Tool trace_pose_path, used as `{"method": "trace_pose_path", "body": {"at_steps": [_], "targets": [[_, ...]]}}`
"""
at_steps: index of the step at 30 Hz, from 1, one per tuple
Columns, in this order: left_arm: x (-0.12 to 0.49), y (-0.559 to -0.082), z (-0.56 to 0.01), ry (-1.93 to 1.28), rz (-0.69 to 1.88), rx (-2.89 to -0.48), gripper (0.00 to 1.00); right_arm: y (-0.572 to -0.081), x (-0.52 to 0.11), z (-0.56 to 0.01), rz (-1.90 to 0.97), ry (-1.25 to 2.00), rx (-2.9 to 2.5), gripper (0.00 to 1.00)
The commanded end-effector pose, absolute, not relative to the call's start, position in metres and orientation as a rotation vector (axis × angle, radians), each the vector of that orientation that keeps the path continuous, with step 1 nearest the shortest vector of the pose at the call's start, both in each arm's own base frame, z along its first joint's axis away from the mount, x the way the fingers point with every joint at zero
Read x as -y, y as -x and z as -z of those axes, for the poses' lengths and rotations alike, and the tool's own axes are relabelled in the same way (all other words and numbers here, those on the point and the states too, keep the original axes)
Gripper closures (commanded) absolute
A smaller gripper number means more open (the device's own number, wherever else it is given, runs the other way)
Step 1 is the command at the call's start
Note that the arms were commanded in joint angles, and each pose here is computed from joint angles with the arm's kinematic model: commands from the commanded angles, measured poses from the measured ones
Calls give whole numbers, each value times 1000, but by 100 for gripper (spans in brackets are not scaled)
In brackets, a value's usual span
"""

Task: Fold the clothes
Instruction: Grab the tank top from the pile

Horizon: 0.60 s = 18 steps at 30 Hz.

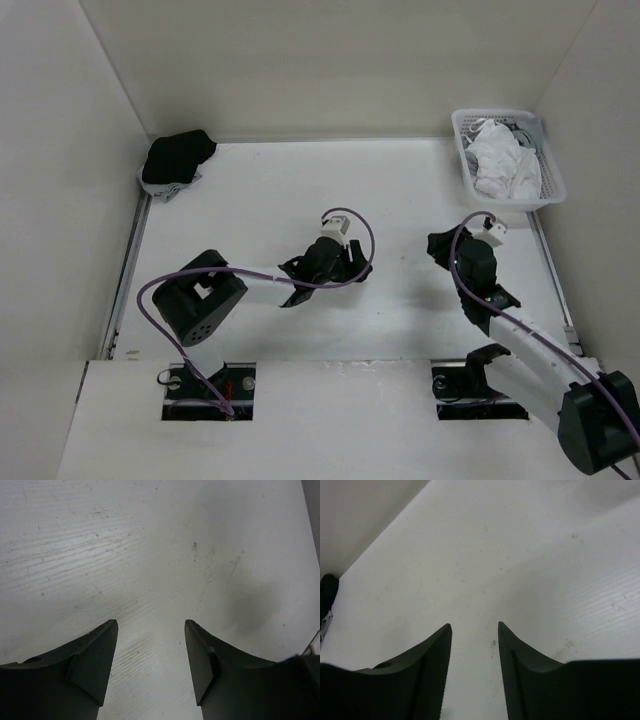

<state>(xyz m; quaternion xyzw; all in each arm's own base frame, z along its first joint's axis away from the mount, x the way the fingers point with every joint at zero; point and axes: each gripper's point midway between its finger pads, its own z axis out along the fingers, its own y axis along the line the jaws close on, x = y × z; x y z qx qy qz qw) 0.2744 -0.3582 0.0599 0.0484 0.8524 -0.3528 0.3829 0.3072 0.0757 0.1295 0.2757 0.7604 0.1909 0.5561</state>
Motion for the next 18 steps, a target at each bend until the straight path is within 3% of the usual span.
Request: {"method": "trace_pose_path", "body": {"at_steps": [1,3,6,9,13,15,18], "targets": [[377,-274,-104,-187,1015,-2045,45,-347,-68,-210,-390,-580,-1657,63],[379,-265,-105,-219,1023,-2030,45,-359,-58,-223,-352,-588,-1639,72],[382,-252,-108,-269,1035,-1998,49,-391,-26,-247,-253,-636,-1611,94],[384,-249,-112,-285,1052,-1980,59,-429,18,-259,-156,-718,-1597,97],[380,-249,-118,-273,1066,-1960,66,-480,85,-253,2,-826,-1595,88],[380,-248,-118,-270,1077,-1964,66,-509,127,-239,84,-886,-1620,74],[380,-247,-119,-266,1086,-1962,63,-533,152,-224,117,-917,-1663,61]]}}
